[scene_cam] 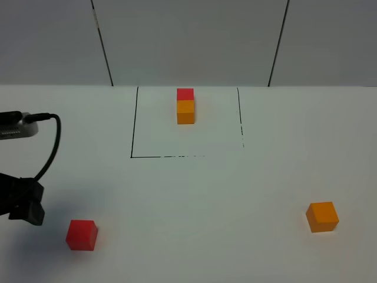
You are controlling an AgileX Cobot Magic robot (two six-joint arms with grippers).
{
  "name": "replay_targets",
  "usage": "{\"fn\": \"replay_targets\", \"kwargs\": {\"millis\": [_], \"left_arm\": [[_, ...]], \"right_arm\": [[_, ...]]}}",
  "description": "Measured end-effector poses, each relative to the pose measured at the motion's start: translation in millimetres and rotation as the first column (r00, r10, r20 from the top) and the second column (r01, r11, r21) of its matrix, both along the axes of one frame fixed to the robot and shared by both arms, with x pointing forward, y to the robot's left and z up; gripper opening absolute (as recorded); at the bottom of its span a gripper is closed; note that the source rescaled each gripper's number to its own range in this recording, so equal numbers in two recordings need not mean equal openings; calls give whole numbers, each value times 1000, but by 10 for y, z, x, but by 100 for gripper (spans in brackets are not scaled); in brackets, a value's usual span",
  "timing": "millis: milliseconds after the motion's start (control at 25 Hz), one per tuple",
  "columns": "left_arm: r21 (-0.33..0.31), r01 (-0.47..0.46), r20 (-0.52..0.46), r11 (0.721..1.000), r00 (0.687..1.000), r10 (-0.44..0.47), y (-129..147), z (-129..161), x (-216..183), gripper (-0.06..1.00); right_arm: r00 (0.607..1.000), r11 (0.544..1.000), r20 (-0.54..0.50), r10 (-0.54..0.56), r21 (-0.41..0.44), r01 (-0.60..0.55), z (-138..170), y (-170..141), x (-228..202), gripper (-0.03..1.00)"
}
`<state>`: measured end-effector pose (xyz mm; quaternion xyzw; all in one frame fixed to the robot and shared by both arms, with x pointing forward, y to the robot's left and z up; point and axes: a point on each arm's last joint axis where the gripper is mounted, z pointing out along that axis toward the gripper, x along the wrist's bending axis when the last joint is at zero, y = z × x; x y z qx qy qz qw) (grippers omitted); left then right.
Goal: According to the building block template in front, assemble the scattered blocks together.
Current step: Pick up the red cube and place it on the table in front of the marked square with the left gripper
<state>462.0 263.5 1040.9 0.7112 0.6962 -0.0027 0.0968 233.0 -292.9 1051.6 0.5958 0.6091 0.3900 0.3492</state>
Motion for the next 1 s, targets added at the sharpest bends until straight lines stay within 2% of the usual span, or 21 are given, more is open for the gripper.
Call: {"fn": "replay_targets", "kwargs": {"millis": [120, 320, 800, 1000], "left_arm": [[43, 45, 16, 998, 999, -46, -170, -81, 62, 68], [54, 100, -11, 994, 995, -100, -382, -286, 174, 69], [64, 20, -78, 998, 997, -15, -462, -800, 403, 70], [60, 40, -94, 997, 995, -34, -580, -973, 447, 70]], "right_arm": [[1000, 1000, 0, 0, 0, 0, 0, 0, 0, 1], [1000, 1000, 0, 0, 0, 0, 0, 0, 0, 1], [1000, 1000, 0, 0, 0, 0, 0, 0, 0, 1], [1000, 1000, 0, 0, 0, 0, 0, 0, 0, 1]]}}
